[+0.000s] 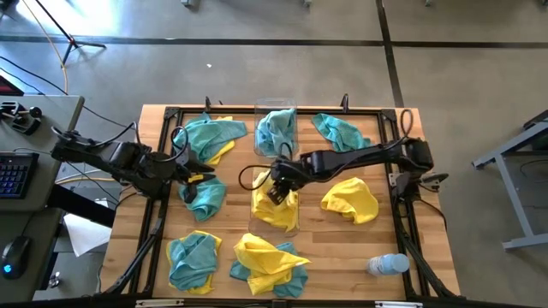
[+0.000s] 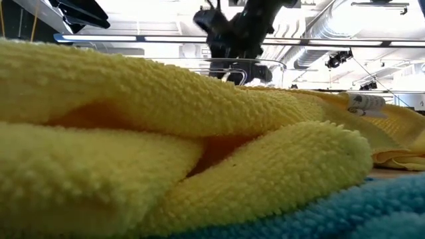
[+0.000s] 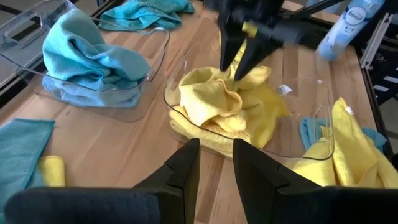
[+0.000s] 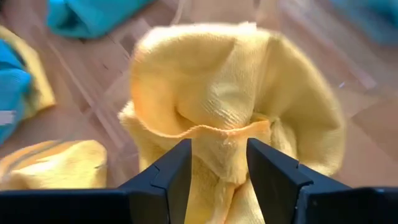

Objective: Sort microfiber towel by color & place in baskets
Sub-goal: Put the yellow towel into the bottom transparent bin, then put the blue towel into the top transparent bin

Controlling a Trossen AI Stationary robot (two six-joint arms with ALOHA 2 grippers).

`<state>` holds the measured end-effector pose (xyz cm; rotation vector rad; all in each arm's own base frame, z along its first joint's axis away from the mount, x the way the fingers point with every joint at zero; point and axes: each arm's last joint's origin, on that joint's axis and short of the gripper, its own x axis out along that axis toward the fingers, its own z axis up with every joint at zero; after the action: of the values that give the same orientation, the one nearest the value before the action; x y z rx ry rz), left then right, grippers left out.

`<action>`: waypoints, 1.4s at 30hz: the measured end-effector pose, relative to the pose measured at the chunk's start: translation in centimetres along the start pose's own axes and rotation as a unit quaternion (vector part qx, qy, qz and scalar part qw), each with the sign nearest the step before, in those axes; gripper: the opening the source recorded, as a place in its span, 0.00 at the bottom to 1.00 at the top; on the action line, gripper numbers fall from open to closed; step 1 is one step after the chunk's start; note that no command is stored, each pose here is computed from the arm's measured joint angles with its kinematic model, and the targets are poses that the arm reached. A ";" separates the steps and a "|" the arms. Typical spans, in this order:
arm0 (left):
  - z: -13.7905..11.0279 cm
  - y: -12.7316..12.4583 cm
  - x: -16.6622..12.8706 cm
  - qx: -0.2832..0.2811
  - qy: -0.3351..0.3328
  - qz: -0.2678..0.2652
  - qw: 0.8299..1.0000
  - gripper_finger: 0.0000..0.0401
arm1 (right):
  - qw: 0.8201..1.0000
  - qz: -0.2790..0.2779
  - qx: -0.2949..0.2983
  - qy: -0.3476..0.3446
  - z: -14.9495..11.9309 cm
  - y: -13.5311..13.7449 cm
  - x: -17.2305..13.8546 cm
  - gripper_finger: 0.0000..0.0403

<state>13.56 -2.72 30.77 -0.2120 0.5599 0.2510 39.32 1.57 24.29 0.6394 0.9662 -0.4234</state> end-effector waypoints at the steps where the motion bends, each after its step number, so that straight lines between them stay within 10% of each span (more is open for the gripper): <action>1: 0.0 0.0 0.1 0.001 0.002 0.001 1.000 0.21 | 1.000 0.003 -0.004 -0.006 0.1 0.0 -0.7 0.37; 7: -0.1 -0.4 0.8 0.007 0.016 0.008 1.000 0.21 | 0.997 -0.030 -0.052 -0.041 -0.5 -0.1 -4.8 0.35; 12: -0.2 -0.7 1.7 0.015 0.032 0.015 0.999 0.21 | 0.991 -0.084 -0.103 -0.031 -3.6 -1.0 -6.2 0.11; 29: -0.5 -1.3 3.8 -0.085 0.041 0.082 0.992 0.21 | 0.981 0.111 -0.085 -0.134 -14.3 -9.9 -11.5 0.03; 42: 0.4 4.6 4.3 -0.275 0.070 0.256 0.924 0.21 | 0.978 0.098 -0.104 -0.148 -15.2 -11.6 -12.4 0.03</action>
<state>15.92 2.49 28.11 -0.6330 0.6721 0.9115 16.64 3.77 25.06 0.4595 0.6449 -0.2286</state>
